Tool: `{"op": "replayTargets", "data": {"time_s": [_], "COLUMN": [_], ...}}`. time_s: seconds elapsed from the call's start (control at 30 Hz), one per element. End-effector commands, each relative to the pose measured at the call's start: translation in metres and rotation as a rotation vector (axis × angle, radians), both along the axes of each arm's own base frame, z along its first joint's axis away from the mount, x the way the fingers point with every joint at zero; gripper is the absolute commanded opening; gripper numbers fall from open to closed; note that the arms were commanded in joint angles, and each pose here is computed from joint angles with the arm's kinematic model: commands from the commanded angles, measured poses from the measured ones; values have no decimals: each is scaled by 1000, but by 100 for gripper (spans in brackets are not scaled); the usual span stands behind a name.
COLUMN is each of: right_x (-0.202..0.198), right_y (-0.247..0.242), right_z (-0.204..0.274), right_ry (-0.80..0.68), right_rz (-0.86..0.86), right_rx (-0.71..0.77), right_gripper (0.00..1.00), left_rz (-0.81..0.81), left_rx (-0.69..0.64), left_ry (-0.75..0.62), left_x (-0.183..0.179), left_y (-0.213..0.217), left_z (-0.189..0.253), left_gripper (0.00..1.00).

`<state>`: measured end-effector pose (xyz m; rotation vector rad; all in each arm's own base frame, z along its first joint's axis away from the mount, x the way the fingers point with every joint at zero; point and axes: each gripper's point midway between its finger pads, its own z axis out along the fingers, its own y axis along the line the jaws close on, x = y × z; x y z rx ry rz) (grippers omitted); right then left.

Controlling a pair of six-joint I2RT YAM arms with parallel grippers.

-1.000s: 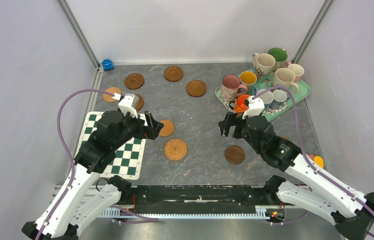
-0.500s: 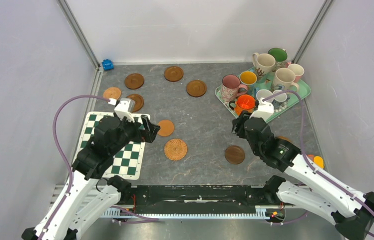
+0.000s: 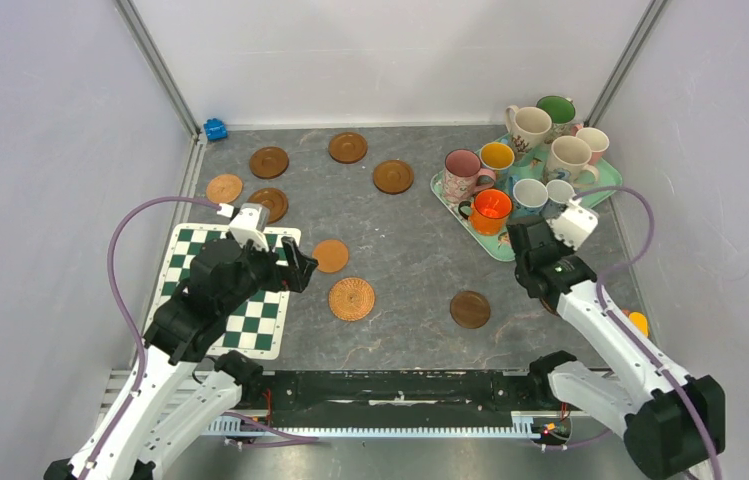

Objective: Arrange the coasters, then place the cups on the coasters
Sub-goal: Move the coaster to the center of the board.

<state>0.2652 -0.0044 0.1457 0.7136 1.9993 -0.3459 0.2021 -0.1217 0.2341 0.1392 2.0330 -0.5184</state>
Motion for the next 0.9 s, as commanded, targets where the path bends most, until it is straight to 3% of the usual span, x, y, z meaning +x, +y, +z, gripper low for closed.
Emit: {"op": "replayTargets", "data": {"time_s": [0.0, 0.17, 0.37, 0.87], "right_x": [-15, -24, -19, -23], "right_y": [-40, -69, -89, -70], "right_z": [-23, -57, -79, -136], "right_ry": [28, 82, 49, 158], "right_rz": [-180, -262, -280, -163], "right_rx": [15, 91, 181, 301], "right_gripper": [0, 0, 0, 0], "left_rz": [-5, -11, -23, 13], "left_rx": [19, 32, 30, 26], "left_ry": [-3, 19, 38, 9], "left_x": [-2, -4, -6, -8], "left_y": [2, 3, 0, 8], "left_z": [4, 2, -8, -8], "left_gripper": [100, 100, 100, 100]}}
